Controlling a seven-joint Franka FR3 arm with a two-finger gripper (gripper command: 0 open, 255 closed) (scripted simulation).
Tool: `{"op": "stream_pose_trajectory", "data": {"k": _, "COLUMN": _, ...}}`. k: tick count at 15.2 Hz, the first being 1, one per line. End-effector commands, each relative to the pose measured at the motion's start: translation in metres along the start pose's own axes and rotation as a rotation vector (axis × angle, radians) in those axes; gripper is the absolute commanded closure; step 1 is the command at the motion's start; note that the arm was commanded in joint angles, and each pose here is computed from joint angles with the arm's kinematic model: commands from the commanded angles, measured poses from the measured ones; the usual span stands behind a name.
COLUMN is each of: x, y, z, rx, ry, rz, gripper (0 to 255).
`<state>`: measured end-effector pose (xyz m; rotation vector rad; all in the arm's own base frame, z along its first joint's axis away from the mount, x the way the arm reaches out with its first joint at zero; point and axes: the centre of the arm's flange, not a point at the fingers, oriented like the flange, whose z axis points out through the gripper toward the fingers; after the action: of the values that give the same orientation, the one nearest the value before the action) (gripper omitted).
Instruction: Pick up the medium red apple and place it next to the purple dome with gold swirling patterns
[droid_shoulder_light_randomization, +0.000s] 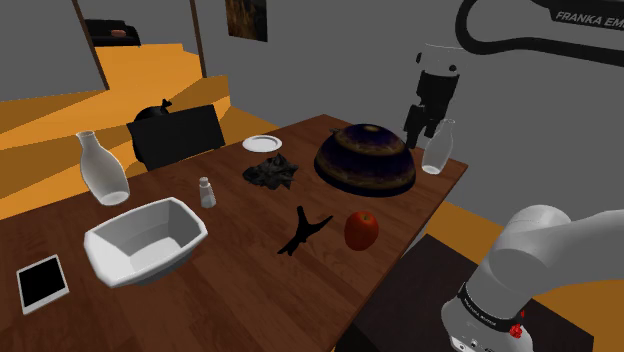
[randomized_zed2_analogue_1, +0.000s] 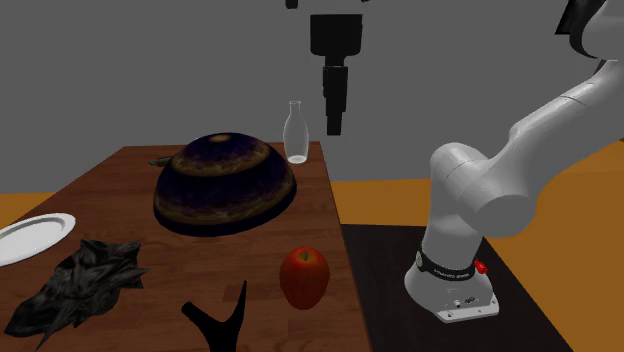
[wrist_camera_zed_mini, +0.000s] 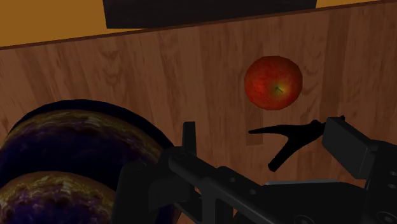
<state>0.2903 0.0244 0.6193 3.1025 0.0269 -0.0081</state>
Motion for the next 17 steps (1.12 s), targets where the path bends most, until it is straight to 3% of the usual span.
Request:
{"op": "stream_pose_trajectory", "data": {"k": 1, "x": 0.000, "y": 0.000, "z": 0.000, "rx": 0.000, "ry": 0.000, "rz": 0.000, "gripper": 0}}
{"op": "stream_pose_trajectory", "data": {"k": 17, "x": 0.024, "y": -0.093, "z": 0.173, "rx": 0.031, "ry": 0.108, "rz": -0.120, "gripper": 0}}
